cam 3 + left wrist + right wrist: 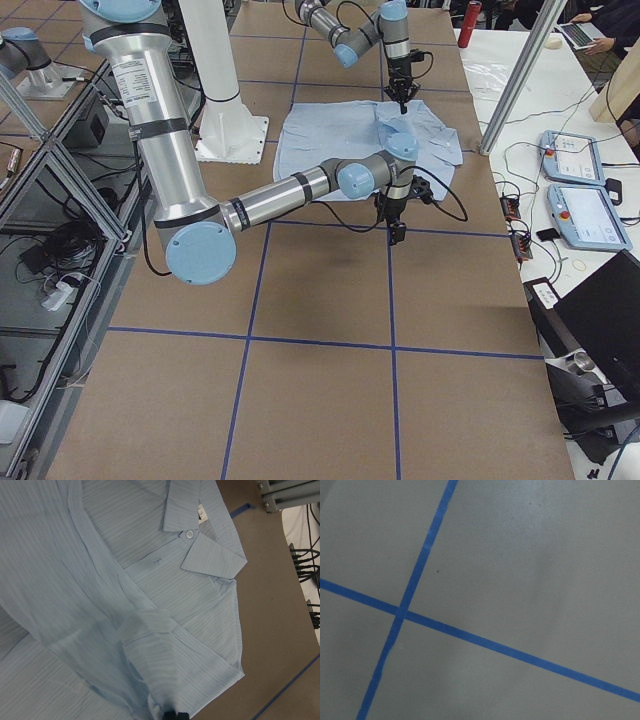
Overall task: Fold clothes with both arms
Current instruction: 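Fold the held sleeve across the chest toward the collar with the left gripper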
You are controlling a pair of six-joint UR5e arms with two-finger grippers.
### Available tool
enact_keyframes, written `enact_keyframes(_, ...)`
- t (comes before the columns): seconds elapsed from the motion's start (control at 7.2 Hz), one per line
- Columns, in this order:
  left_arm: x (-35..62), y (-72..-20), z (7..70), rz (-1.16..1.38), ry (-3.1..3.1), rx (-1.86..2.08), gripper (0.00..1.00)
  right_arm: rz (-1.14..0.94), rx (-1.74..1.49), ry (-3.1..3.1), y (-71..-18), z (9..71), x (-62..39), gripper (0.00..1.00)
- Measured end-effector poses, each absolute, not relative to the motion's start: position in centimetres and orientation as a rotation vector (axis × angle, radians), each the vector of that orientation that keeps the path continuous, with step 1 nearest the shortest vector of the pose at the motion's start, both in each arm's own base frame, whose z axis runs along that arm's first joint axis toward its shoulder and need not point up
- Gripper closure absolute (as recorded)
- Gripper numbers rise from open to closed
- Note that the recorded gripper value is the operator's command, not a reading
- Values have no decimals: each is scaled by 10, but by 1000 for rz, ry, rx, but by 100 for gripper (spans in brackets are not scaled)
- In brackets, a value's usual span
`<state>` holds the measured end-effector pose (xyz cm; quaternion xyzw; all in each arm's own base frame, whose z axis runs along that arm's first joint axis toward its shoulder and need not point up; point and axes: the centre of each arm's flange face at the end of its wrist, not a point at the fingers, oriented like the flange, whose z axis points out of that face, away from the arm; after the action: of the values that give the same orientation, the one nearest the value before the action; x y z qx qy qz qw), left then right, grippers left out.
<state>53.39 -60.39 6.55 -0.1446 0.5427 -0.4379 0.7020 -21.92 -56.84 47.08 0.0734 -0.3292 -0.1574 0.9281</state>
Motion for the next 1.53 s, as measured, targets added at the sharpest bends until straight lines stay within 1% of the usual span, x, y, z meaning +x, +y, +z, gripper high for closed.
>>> enact_keyframes(0.14, 557, -596, 69, -974, 1204, -306, 54, -322, 148, -674, -569, 473, -219, 0)
enact_keyframes(0.28, 584, -579, 67, -959, 1204, -292, 1, -322, 150, -675, -570, 474, -220, 0)
enact_keyframes(0.56, 625, -544, 45, -855, 1322, -244, 0, -322, 163, -680, -573, 475, -222, 0)
enact_keyframes(0.69, 632, -538, 49, -805, 1355, -211, 0, -323, 169, -683, -574, 473, -222, 0)
enact_keyframes(1.11, 623, -542, 89, -726, 1342, -134, 1, -316, 178, -702, -575, 462, -224, 0)
enact_keyframes(1.39, 581, -517, 133, -621, 1305, -109, 1, -257, 173, -741, -565, 443, -224, 0)
enact_keyframes(1.53, 552, -497, 150, -564, 1265, -91, 1, -217, 167, -762, -548, 435, -229, 0)
